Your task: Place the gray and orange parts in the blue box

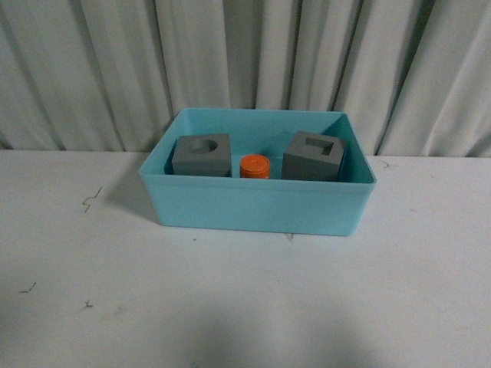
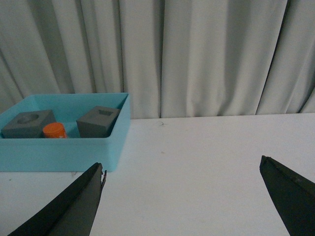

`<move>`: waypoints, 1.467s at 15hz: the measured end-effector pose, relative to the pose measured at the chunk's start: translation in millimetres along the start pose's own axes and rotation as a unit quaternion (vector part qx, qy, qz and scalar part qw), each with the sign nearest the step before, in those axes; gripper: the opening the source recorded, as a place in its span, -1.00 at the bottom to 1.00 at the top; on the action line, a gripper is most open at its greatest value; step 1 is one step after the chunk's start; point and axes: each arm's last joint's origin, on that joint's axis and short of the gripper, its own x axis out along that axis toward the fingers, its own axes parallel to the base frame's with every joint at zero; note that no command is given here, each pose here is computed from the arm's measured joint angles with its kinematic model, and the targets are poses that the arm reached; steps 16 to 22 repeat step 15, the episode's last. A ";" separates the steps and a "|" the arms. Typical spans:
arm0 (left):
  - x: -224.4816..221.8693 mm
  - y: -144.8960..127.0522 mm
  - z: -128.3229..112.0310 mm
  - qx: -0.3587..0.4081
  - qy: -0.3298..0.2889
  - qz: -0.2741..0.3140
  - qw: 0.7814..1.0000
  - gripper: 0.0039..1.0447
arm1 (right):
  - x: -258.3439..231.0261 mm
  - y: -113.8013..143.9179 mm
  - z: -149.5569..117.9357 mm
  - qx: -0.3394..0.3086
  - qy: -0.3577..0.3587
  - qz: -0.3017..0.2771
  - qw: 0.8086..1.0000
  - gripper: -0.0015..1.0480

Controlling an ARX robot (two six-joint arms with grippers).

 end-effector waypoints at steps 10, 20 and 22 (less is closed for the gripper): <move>0.0 0.0 0.0 0.000 0.000 0.000 1.000 0.88 | 0.0 0.0 0.0 0.000 0.000 0.000 1.000 0.87; 0.0 0.0 0.0 0.000 0.000 0.000 1.000 0.88 | 0.0 0.0 0.0 0.000 0.000 0.000 1.000 0.87; 0.0 0.0 0.0 0.000 0.000 0.000 1.000 0.88 | 0.0 0.0 0.0 0.000 0.000 0.000 1.000 0.87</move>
